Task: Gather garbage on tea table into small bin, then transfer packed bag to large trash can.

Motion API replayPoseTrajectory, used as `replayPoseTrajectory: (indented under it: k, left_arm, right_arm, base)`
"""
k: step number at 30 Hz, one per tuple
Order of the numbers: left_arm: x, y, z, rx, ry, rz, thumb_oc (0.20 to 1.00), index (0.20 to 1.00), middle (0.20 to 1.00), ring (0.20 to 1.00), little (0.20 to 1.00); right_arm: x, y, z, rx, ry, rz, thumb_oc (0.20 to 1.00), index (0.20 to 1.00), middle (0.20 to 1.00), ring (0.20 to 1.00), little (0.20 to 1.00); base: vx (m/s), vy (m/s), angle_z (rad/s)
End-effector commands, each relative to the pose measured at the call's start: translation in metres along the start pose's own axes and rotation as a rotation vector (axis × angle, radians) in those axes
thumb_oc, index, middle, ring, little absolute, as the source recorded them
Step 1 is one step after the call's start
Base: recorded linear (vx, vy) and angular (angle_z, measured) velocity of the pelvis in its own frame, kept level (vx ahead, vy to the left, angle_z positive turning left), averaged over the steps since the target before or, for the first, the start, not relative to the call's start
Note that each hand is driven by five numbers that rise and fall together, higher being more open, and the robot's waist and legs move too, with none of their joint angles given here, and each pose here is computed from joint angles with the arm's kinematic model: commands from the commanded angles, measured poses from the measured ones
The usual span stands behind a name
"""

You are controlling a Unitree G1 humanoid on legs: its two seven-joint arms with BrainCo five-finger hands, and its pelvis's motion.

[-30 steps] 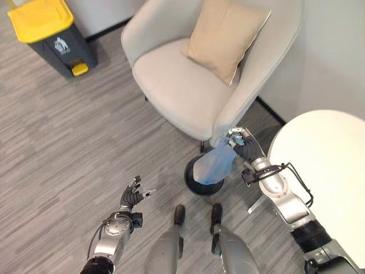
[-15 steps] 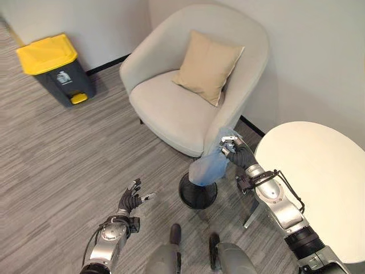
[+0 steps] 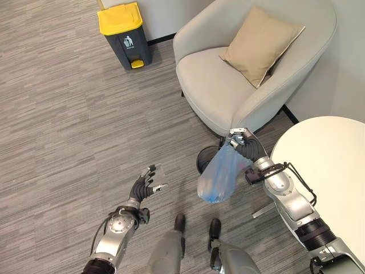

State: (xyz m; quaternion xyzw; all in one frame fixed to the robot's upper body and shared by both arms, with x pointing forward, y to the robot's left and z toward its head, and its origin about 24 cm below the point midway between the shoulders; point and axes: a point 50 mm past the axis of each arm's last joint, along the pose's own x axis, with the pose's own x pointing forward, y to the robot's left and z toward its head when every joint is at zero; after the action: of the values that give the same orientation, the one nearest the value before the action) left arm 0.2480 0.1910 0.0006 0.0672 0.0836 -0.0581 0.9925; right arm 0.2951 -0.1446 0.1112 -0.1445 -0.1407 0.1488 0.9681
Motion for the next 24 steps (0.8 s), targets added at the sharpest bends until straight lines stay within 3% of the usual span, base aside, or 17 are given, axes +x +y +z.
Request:
replayPoseTrajectory:
  k: [1,10,18,24]
  left_arm:
    - [0.001,-0.001,0.029,0.142,-0.152,-0.075,1.000,1.000,1.000,1.000,1.000]
    - [0.023,-0.050,0.070,0.297,-0.315,-0.304,1.000,1.000,1.000,1.000,1.000]
    - [0.039,-0.067,0.077,0.396,-0.338,-0.274,1.000,1.000,1.000,1.000,1.000]
    - [0.047,-0.080,0.045,0.487,-0.206,-0.269,1.000,1.000,1.000,1.000,1.000]
  right_arm:
    - [0.005,-0.005,0.033,0.073,-0.188,-0.033,0.200,0.200,0.200,0.200,0.200]
    - [0.014,0.032,0.064,0.220,-0.312,0.172,0.200,0.200,0.200,0.200,0.200]
    - [0.024,0.054,0.086,0.289,-0.388,0.254,0.200,0.200,0.200,0.200,0.200]
    - [0.038,0.073,0.120,0.343,-0.492,0.329,0.200,0.200,0.200,0.200,0.200]
  base:
    - [0.05,0.050,0.70]
    - [0.09,0.050,-0.18]
    - [0.07,0.024,-0.16]
    - [0.05,0.023,-0.04]
